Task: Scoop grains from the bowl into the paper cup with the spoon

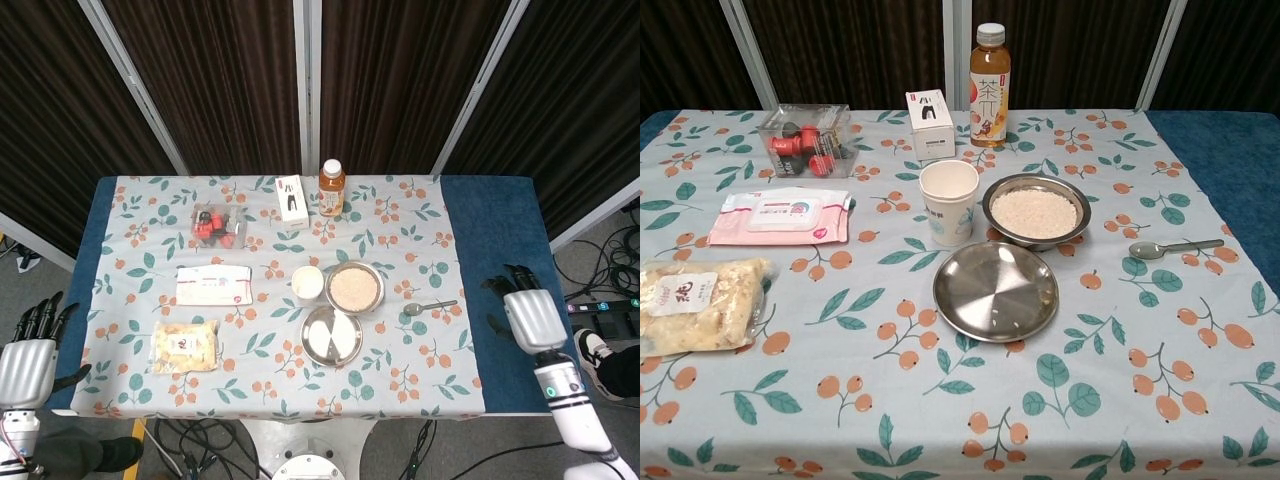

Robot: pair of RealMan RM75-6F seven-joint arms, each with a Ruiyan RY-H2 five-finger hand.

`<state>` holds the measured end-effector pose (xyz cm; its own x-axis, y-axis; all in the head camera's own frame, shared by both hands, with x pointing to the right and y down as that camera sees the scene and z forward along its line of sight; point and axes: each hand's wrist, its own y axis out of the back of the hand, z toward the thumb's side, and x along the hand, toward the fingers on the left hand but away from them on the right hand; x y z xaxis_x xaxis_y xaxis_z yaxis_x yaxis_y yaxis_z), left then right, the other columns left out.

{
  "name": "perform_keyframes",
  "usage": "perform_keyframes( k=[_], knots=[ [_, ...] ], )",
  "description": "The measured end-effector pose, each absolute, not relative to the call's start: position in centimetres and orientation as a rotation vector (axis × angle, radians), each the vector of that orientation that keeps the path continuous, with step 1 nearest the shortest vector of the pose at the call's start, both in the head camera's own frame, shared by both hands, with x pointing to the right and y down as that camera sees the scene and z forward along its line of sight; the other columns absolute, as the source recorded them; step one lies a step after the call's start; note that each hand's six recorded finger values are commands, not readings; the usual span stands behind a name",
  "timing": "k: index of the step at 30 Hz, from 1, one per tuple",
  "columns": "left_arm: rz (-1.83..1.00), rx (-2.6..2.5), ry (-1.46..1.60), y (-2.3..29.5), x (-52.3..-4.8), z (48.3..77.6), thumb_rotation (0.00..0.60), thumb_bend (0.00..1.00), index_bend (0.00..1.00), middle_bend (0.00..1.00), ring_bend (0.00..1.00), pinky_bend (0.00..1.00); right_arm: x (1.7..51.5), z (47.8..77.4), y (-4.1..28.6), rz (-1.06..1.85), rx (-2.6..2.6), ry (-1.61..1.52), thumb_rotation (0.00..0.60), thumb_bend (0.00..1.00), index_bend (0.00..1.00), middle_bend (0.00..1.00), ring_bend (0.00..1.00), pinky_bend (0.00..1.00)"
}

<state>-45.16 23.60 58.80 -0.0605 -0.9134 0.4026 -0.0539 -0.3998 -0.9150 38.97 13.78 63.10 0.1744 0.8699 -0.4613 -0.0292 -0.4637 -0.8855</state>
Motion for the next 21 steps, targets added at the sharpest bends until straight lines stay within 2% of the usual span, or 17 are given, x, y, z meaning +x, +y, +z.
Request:
perform_keyframes(
  k=[11, 21],
  knots=[
    [-1.563, -1.517, 1.069, 24.0, -45.7, 59.4, 0.600, 0.06, 0.19, 0.11, 0.06, 0.11, 35.6, 71.9, 12.9, 1.475, -1.648, -0.573, 0.600, 0.21, 0.46, 0.36, 0.13, 0.16],
    [-1.563, -1.529, 1.072, 24.0, -45.7, 59.8, 0.600, 0.06, 0.19, 0.11, 0.06, 0.11, 34.0, 75.5, 13.3, 1.481, -1.638, -0.470, 0.600, 0.22, 0.47, 0.37, 0.13, 0.17]
  ],
)
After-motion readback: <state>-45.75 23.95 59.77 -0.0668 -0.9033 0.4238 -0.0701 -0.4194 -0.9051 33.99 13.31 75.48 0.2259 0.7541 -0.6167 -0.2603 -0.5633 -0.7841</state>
